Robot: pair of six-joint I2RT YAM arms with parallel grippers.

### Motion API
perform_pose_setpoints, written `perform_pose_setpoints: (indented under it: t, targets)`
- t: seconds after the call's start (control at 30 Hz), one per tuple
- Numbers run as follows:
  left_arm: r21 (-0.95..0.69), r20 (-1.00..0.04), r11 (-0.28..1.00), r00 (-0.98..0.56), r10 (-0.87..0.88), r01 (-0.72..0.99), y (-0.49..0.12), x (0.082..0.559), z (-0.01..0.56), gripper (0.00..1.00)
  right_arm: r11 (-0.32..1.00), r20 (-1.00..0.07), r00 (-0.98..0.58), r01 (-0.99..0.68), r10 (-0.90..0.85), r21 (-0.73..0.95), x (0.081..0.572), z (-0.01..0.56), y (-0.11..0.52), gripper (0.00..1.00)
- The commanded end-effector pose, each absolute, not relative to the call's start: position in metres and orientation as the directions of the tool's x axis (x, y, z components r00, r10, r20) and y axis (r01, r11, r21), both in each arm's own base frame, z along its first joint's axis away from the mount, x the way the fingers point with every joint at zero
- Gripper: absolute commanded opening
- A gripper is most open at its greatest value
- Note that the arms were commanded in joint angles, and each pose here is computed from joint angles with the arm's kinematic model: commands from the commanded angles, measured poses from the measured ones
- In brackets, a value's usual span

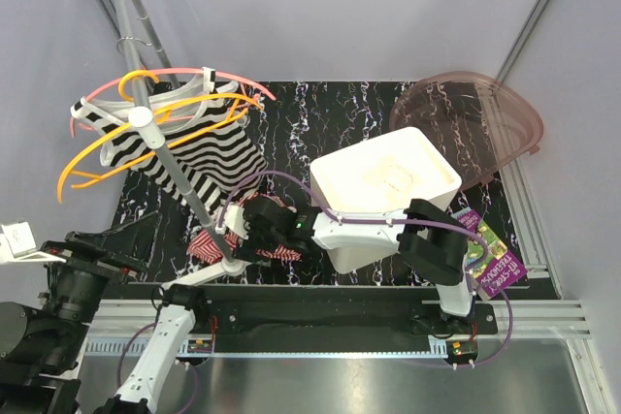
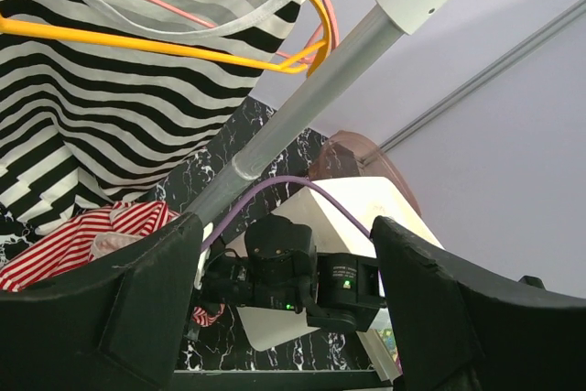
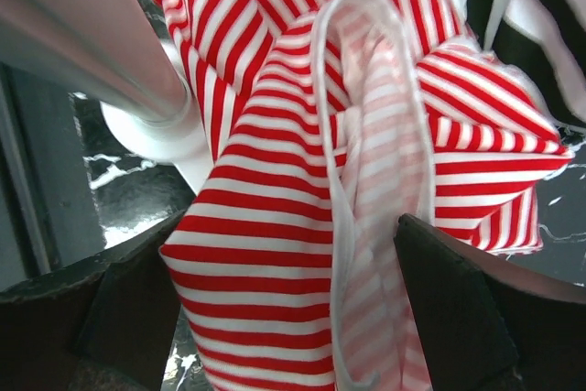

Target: Remove the tank top from the hanger

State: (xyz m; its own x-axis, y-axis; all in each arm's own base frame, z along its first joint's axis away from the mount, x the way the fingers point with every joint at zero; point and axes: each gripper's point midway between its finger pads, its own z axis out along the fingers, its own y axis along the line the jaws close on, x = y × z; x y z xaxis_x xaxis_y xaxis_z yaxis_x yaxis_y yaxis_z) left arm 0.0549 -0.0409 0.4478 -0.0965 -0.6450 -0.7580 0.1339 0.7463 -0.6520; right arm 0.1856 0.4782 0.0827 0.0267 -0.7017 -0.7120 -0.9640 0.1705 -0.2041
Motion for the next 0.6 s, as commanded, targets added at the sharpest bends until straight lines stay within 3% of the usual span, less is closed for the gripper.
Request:
perform_pose_setpoints:
  t: [0.0, 0.27, 0.4, 0.43, 0.57]
  targets:
    - [-0.632, -0.775, 0.764, -0.093, -0.625, 0.129, -0.039, 0.065, 0.453, 0.78, 0.184, -0.709, 0.042, -0.953, -0.704, -0.240, 0.199, 0.069, 0.483, 0.95]
    - [-0.631, -0.775, 0.767, -0.075, -0.627, 0.116, -0.028, 0.062, 0.457, 0.78, 0.268, -0.735, -0.020, -0.938, -0.678, -0.221, 0.208, 0.055, 0.474, 0.93]
    - [-0.647, -0.763, 0.755, -0.083, -0.641, 0.110, -0.027, 0.061, 0.452, 0.77, 0.295, -0.720, -0.020, -0.920, -0.694, -0.259, 0.218, 0.050, 0.473, 0.80]
    - [-0.653, -0.757, 0.749, -0.086, -0.648, 0.109, -0.027, 0.060, 0.452, 0.77, 0.300, -0.722, -0.017, -0.916, -0.692, -0.266, 0.220, 0.052, 0.473, 0.72]
    - [-0.678, -0.735, 0.727, -0.094, -0.672, 0.104, -0.027, 0.057, 0.446, 0.76, 0.332, -0.747, -0.007, -0.899, -0.664, -0.286, 0.226, 0.067, 0.476, 0.56]
